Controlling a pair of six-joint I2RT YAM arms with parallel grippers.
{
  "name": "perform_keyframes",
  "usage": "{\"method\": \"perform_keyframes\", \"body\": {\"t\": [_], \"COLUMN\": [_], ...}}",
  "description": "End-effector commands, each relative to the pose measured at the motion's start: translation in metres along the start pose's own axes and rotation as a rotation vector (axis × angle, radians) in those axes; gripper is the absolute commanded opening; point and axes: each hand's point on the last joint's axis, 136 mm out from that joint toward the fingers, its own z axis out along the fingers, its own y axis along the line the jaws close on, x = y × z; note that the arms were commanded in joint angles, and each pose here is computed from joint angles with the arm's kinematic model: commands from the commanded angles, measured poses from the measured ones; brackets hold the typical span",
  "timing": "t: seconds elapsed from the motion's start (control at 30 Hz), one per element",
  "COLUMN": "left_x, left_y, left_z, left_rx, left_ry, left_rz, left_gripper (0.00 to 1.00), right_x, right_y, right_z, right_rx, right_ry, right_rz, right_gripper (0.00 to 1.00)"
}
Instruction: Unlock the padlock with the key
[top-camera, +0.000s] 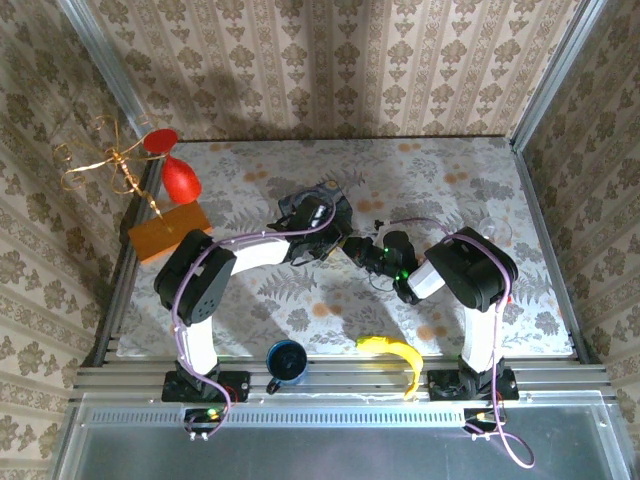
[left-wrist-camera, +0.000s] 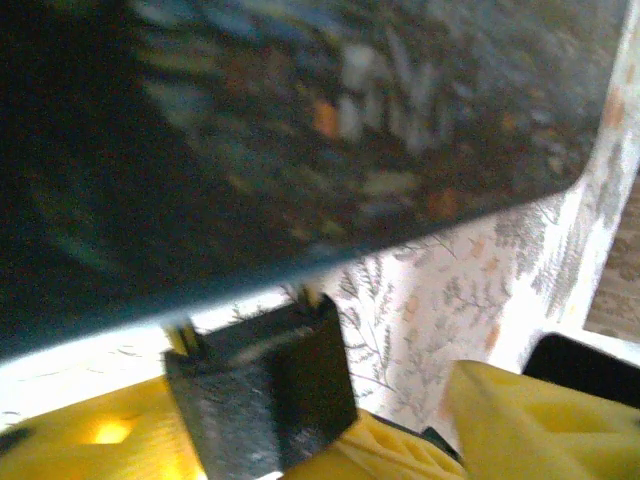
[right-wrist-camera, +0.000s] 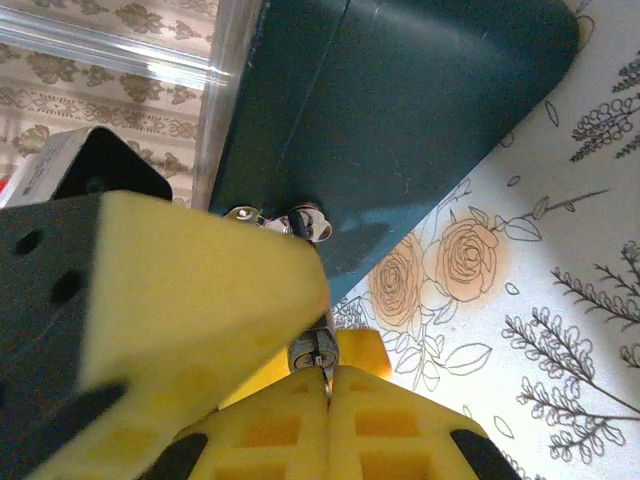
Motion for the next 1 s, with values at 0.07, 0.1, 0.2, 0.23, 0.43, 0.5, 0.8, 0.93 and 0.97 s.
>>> {"method": "perform_keyframes", "body": {"t": [0.07,0.1,0.2,0.23,0.43,0.5,0.8,0.93,0.97], "left_x": [0.004,0.002,-0.004,-0.007,-0.022,-0.025,-0.033,-0.034,-0.034], "left_y": [-0.011,-0.009,0.001,0.004,0.013,0.013,0.01,0.009,0.01], "left_z": [-0.009,-0.01,-0.013,-0.014,-0.015,-0.014,-0.009,-0.008,-0.007], "left_rx": [0.053,0.049,0.033,0.03,0.043,0.053,0.098,0.109,0.106], "left_ry": [0.015,0.007,-0.027,-0.04,-0.092,-0.102,-0.135,-0.144,-0.144], "left_rz": [0.006,0.001,-0.012,-0.014,-0.035,-0.031,-0.024,-0.016,-0.017], "left_gripper": [0.7,0.7,0.69,0.69,0.62,0.57,0.42,0.36,0.35], "right_x": [-0.012,-0.012,-0.013,-0.013,-0.013,-0.013,-0.013,-0.014,-0.014], "right_y": [0.018,0.017,0.018,0.018,0.018,0.018,0.018,0.019,0.019], "right_z": [0.006,0.007,0.007,0.007,0.008,0.008,0.009,0.01,0.01], "right_rx": [-0.056,-0.054,-0.054,-0.054,-0.054,-0.055,-0.053,-0.054,-0.055], "right_ry": [-0.051,-0.051,-0.053,-0.052,-0.052,-0.051,-0.05,-0.051,-0.049], "right_rz": [-0.01,-0.009,-0.006,-0.006,-0.001,-0.002,0.0,0.002,0.002], "right_gripper": [0.0,0.0,0.0,0.0,0.0,0.0,0.0,0.0,0.0]}}
